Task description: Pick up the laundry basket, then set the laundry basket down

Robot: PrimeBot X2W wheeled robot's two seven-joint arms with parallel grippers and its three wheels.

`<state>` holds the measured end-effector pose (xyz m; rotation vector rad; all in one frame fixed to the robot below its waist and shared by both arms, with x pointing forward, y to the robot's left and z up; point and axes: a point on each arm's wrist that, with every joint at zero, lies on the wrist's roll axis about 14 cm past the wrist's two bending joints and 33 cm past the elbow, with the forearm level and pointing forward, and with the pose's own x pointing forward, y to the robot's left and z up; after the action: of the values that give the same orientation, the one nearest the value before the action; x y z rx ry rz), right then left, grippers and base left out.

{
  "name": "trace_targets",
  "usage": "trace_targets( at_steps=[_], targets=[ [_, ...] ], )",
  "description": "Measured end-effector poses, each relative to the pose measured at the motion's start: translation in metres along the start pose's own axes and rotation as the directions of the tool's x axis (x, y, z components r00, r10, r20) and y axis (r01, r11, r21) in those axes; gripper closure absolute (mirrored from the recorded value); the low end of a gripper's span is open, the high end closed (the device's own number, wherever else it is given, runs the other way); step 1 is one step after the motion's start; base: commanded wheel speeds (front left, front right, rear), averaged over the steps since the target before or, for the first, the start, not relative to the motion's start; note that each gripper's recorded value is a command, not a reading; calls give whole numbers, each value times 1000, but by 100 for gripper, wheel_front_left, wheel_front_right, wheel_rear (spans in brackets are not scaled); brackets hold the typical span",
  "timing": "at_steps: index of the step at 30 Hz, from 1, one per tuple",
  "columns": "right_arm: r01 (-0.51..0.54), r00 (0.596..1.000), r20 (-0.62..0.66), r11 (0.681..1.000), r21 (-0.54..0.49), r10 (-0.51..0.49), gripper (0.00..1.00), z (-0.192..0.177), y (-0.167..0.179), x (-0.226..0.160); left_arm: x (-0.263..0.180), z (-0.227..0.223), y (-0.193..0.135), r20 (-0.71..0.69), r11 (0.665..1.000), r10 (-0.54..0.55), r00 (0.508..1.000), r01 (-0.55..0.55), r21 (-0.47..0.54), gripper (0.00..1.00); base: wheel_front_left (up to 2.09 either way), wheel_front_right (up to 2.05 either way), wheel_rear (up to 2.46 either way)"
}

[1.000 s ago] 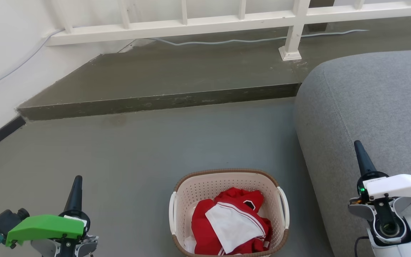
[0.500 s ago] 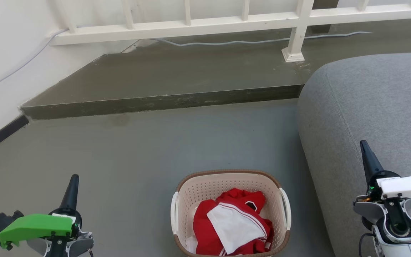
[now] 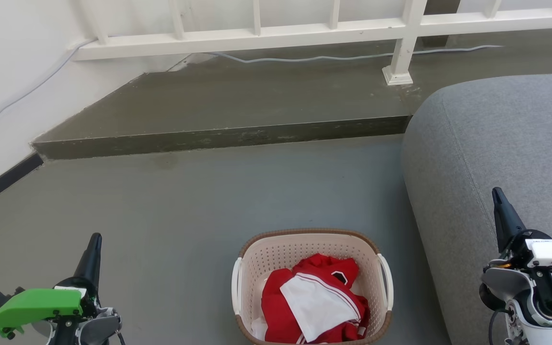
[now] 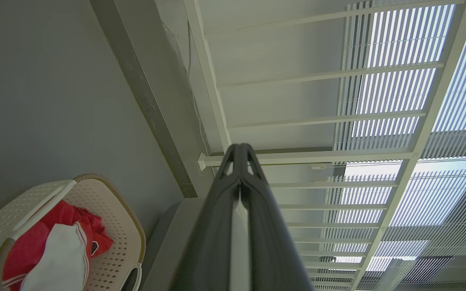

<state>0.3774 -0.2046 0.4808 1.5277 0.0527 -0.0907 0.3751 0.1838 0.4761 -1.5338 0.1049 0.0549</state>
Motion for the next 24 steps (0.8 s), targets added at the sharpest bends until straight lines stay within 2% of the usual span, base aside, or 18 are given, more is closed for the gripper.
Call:
trace_targets(
  at_steps=[5, 24],
  targets=[
    [-6, 1000, 0, 999, 51, 6, 100, 0, 1, 0, -1, 2, 0, 1, 999, -7, 1000, 7, -44, 100, 0, 0, 0],
    [-6, 1000, 1, 999, 53, 6, 100, 1, 1, 0, -1, 2, 0, 2, 999, -7, 1000, 7, -44, 100, 0, 0, 0]
  ],
)
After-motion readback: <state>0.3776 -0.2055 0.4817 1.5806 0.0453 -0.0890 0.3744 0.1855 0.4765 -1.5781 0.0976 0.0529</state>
